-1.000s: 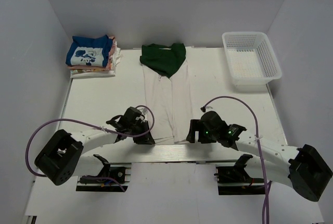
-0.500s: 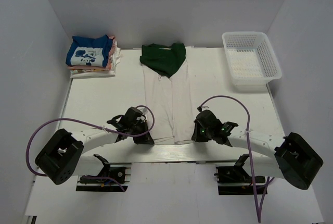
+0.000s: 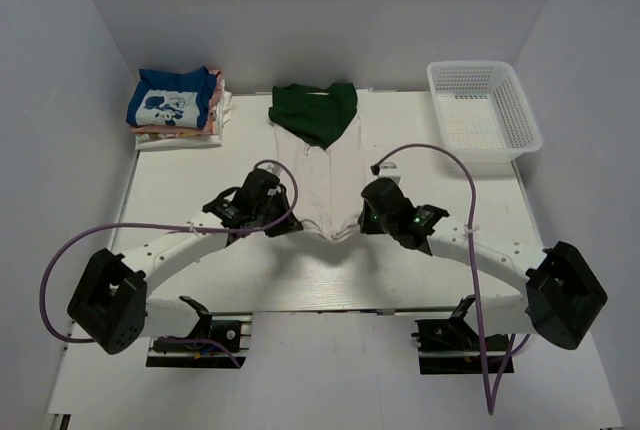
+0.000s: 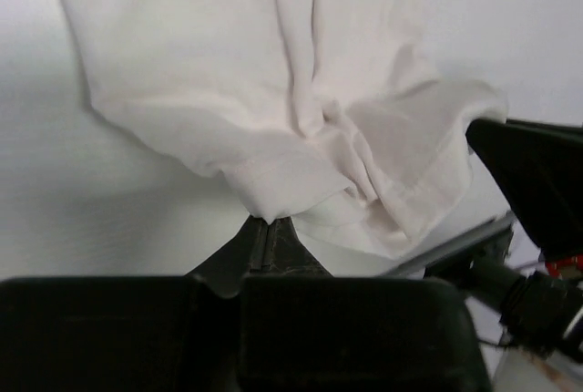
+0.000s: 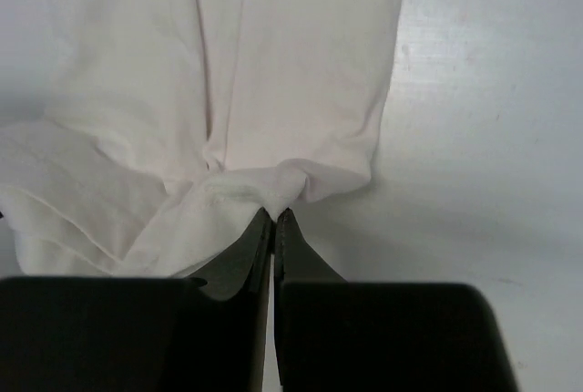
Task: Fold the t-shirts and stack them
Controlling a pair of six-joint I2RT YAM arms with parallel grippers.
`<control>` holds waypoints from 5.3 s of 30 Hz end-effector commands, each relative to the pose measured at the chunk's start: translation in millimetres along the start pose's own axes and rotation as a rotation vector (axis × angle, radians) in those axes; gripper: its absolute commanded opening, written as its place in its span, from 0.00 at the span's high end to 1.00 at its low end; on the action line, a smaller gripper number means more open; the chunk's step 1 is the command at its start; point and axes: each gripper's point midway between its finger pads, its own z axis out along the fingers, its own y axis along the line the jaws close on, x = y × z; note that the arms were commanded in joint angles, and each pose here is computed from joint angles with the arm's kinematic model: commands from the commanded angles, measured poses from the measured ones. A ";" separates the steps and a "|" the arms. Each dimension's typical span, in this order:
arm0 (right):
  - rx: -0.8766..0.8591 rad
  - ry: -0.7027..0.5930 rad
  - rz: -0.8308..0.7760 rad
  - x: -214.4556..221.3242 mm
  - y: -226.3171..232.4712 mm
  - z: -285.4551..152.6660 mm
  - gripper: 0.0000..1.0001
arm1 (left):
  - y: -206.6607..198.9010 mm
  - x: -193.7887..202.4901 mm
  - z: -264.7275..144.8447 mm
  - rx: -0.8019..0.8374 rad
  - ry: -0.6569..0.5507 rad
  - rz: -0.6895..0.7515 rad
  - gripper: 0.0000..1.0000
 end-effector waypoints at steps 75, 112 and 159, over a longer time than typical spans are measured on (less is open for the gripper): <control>-0.033 0.107 0.203 -65.0 -36.7 108.7 0.10 | 77.7 -94.6 79.8 -0.073 0.012 -0.001 0.32; -0.182 0.330 0.053 8.8 -30.3 -19.7 1.00 | 11.0 -32.8 -46.8 0.114 -0.059 0.084 1.00; -0.208 0.185 0.102 -196.5 4.5 43.2 1.00 | 7.9 -252.4 -36.2 -0.317 -0.549 0.112 1.00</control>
